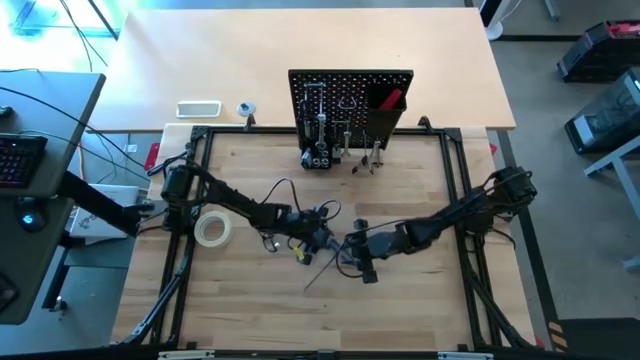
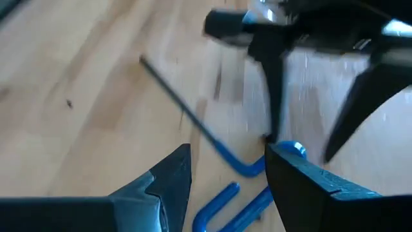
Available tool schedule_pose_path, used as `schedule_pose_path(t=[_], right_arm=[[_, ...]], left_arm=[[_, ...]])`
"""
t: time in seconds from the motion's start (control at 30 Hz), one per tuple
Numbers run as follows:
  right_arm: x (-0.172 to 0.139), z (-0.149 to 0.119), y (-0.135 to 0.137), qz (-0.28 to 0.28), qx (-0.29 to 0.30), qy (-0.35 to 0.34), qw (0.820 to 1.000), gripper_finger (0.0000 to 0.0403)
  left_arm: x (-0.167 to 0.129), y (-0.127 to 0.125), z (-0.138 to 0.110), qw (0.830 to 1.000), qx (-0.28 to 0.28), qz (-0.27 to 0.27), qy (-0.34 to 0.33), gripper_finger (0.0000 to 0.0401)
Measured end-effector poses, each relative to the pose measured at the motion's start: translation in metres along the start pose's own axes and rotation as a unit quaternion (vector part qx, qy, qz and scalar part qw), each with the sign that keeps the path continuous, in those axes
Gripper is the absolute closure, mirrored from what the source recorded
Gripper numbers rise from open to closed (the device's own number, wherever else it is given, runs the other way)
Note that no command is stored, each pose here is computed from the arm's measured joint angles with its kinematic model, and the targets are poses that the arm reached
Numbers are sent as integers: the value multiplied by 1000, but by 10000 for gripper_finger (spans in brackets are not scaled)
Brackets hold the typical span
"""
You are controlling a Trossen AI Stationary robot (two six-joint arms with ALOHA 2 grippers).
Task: Hang tools onto peg board
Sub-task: Put the pick tool into the black bin on the peg board
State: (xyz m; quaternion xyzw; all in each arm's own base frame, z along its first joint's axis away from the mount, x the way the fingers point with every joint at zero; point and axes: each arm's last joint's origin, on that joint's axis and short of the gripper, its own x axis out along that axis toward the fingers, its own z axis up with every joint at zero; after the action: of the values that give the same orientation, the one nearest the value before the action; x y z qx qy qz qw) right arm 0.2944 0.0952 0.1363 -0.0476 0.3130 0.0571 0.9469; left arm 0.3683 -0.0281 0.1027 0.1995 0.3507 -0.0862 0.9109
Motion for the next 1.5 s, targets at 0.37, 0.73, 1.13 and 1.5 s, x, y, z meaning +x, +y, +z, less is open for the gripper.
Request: schedule_pose_path(t=[0.37,0.73,1.13,1.5], right_arm=[[-2,-13,1,-41,33,61,997,215],[-1,-13,2,-13,-18,62,998,215],[14,-27,-10,15,24,102,994,215],[12,-28,2,-3,78,98,992,215]], left_arm=[[-22,24,37,997,-41,62,16,230],[-28,-20,52,982,-158,-104,12,230],[11,-23,23,968,-234,-60,67,231],[26,-16,4,980,-174,-18,99,386]])
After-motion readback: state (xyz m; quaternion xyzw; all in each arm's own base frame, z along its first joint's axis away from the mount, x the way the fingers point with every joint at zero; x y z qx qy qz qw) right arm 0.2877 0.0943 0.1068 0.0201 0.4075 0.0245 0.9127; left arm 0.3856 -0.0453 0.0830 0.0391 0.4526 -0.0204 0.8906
